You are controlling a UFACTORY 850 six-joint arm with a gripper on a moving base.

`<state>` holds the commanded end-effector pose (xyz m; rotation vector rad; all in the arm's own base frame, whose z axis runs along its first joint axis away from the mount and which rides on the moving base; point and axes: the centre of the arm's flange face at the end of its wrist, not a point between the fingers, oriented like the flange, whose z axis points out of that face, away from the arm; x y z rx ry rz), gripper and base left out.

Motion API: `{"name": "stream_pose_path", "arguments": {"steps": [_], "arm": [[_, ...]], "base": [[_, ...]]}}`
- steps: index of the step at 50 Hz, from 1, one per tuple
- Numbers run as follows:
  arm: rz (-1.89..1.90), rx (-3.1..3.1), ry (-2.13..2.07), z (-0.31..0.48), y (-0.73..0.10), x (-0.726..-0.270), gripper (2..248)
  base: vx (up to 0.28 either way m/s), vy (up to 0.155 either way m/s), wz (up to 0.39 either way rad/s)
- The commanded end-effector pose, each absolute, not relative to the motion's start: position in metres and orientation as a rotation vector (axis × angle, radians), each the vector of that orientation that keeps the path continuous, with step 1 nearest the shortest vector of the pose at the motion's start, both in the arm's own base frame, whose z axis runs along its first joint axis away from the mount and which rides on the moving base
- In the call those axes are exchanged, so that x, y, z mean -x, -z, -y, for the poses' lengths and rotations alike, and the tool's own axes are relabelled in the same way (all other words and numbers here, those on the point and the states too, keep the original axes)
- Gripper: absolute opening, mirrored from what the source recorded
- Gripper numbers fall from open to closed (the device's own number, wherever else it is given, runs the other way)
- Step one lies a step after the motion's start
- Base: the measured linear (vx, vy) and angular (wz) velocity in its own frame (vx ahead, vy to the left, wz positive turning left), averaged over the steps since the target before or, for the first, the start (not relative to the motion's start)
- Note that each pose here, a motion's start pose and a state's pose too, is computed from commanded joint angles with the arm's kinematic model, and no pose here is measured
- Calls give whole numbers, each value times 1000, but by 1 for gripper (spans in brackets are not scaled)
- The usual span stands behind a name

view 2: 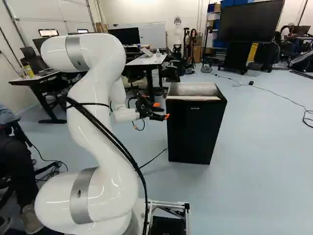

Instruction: Open the fridge door

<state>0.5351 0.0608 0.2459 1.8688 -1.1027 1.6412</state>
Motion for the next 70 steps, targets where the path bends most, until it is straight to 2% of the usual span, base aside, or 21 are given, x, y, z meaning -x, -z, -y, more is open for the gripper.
{"name": "stream_pose_path", "arguments": {"steps": [28,70], "arm": [[1150,-1778,-1678,-60,-246,-560,247],[1193,-1728,-1667,-36,-244,-574,247]], "base": [[0,0,0],[0,0,0]]}}
